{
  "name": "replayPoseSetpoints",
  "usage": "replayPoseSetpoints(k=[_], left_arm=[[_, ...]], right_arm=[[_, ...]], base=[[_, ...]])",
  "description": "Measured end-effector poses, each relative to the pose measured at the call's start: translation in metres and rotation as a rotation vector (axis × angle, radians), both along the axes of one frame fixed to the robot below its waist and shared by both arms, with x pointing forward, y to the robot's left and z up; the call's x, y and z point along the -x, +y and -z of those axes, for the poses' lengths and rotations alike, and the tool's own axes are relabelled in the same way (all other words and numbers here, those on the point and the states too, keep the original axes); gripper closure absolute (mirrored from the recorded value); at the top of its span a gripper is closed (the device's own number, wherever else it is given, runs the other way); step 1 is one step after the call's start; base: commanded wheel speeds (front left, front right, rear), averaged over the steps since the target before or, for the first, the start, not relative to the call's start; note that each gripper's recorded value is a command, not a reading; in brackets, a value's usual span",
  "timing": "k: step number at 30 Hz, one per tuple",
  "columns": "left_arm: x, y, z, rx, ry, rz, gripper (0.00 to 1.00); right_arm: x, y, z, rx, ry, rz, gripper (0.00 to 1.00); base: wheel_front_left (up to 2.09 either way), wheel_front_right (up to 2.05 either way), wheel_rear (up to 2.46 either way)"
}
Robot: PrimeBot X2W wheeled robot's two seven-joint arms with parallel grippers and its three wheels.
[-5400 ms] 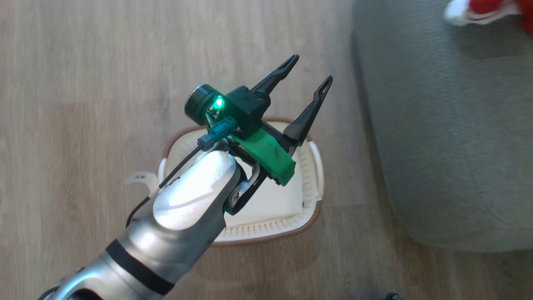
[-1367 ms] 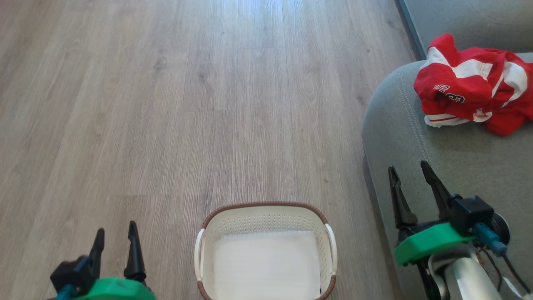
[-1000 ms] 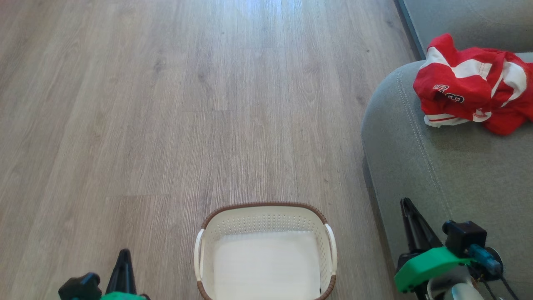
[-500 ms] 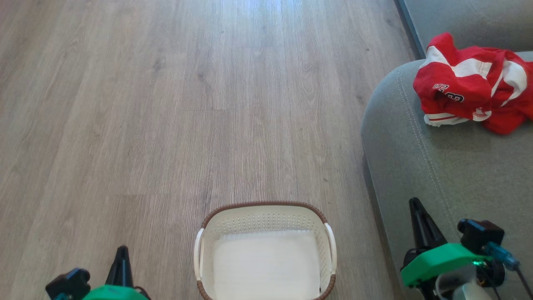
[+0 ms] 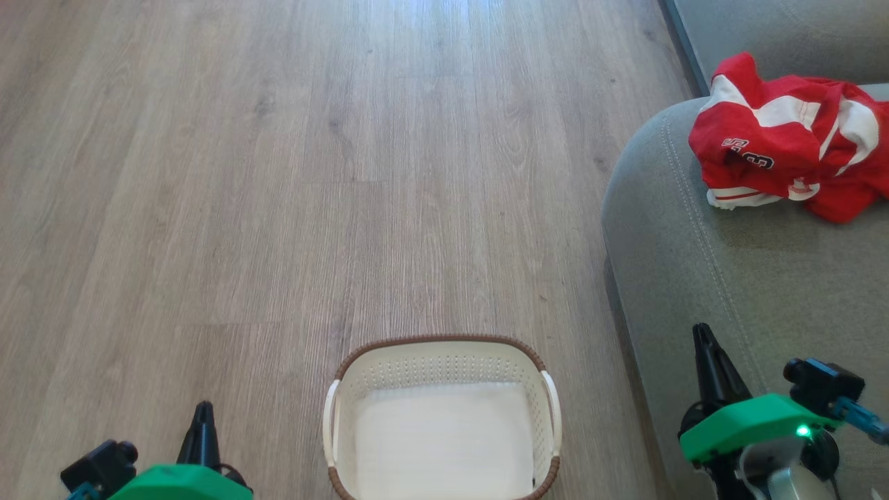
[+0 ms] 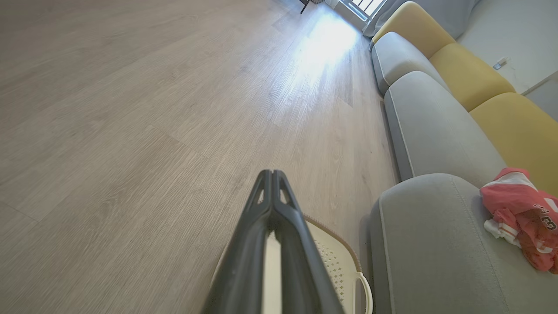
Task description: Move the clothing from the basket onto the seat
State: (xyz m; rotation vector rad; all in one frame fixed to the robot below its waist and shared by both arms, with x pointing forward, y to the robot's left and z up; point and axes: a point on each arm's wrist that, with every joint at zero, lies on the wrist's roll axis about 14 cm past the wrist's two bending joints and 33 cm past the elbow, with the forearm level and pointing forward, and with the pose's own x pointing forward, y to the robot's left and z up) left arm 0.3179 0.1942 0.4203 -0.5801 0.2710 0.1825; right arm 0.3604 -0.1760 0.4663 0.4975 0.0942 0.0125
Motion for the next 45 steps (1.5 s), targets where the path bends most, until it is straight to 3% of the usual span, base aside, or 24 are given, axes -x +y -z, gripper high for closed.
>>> replayPoseSetpoints(k=[45], left_arm=[[-0.027,-0.004,-0.017,0.479,-0.059,-0.068,1.0]], right_arm=[[-0.006,-0.019,0.001,-0.514,0.044,0.112,1.0]], base=[[0.0,0.0,0.0]])
